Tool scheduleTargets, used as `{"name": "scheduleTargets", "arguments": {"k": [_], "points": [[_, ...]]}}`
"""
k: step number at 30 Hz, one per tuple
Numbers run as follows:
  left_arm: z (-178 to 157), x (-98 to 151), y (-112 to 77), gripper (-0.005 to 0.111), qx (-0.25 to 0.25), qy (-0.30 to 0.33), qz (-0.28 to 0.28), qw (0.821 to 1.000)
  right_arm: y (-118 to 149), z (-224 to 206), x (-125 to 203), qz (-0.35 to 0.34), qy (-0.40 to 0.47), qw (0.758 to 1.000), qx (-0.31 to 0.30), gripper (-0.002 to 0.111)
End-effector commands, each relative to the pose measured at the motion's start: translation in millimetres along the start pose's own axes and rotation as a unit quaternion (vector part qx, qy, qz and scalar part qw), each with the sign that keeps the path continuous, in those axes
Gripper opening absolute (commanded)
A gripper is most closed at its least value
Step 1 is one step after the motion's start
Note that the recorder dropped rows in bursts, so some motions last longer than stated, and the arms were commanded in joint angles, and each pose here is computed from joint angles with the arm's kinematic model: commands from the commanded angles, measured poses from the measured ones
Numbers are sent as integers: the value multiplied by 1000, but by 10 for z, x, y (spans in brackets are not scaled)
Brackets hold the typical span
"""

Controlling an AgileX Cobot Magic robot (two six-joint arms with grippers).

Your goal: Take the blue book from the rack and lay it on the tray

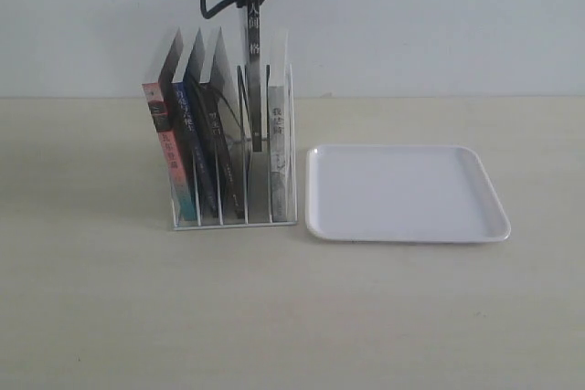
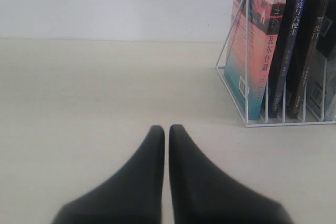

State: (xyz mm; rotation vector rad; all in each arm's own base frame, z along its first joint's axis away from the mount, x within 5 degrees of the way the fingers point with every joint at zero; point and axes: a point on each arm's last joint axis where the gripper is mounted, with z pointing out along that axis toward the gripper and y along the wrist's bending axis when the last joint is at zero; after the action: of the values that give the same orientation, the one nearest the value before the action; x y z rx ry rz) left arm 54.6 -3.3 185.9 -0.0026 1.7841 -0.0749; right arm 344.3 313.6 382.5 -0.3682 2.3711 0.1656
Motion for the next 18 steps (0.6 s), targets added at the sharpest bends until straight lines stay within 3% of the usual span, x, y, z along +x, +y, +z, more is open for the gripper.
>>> {"name": "scheduleTargets", "arguments": {"k": [1, 10, 18], "points": [[-3, -12, 0, 4, 0, -6, -2, 1000, -25, -74, -58, -2, -23, 1000, 0, 0], [-3, -12, 0, 4, 0, -6, -2, 1000, -11, -9, -40, -5, -18, 1000, 3, 0], [-3, -12, 0, 4, 0, -6, -2, 1000, 95, 518, 142, -21, 28, 999, 23, 0]]}}
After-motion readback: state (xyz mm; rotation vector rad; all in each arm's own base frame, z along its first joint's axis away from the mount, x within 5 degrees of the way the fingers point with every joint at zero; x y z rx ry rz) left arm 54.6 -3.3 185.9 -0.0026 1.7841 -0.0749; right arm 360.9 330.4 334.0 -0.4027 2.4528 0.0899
